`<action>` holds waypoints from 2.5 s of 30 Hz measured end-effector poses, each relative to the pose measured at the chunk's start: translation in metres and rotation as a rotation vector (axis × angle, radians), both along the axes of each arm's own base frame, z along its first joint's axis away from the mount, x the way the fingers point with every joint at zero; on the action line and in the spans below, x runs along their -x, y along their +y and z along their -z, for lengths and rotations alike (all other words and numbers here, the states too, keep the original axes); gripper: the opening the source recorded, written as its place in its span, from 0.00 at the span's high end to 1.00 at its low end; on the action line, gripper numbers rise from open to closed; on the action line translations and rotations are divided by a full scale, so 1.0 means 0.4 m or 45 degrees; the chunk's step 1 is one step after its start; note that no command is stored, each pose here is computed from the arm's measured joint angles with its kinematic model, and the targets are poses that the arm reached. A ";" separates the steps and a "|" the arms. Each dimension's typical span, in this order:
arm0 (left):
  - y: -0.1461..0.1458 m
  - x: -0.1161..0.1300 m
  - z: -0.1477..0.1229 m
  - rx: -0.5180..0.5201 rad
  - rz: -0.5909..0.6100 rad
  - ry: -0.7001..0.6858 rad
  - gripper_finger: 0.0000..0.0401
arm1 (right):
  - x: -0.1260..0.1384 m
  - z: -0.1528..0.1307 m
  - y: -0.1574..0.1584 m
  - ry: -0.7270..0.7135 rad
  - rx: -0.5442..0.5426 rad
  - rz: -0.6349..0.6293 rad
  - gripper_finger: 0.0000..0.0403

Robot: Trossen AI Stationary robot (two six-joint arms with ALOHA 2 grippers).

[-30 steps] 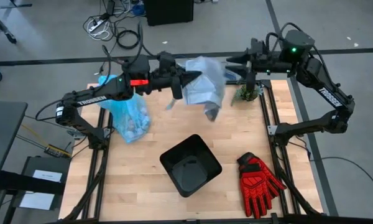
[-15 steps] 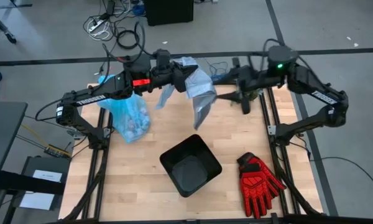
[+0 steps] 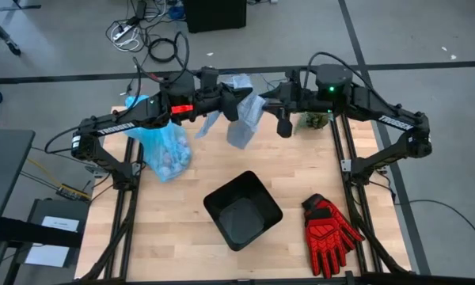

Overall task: Place trash/remove bag and relplace
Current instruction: Put the gray trash bag into the trash bin

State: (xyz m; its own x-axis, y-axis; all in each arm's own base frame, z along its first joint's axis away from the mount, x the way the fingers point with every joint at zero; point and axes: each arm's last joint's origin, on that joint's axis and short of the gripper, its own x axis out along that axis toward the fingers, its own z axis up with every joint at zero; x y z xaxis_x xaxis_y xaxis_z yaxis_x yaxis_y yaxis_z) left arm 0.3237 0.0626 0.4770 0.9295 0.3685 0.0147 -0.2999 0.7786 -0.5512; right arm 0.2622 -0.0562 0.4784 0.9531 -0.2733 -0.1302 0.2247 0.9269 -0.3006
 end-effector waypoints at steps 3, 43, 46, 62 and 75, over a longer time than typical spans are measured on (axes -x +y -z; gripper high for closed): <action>0.000 0.000 0.008 0.014 0.001 0.040 1.00 | 0.000 0.001 0.002 0.026 0.062 -0.019 0.93; -0.107 0.016 0.007 -0.263 0.046 0.314 0.44 | 0.305 -0.280 0.068 -0.718 0.130 -0.230 1.00; -0.134 0.018 0.014 -0.267 0.039 0.359 0.45 | 0.327 -0.308 0.077 -0.745 0.142 -0.282 1.00; -0.287 0.118 -0.003 -0.480 -0.030 0.528 0.52 | 0.317 -0.400 0.101 -0.974 -0.392 -0.848 1.00; -0.416 0.234 -0.033 -0.550 -0.023 0.476 0.52 | 0.168 -0.396 0.194 -1.136 -0.653 -1.084 1.00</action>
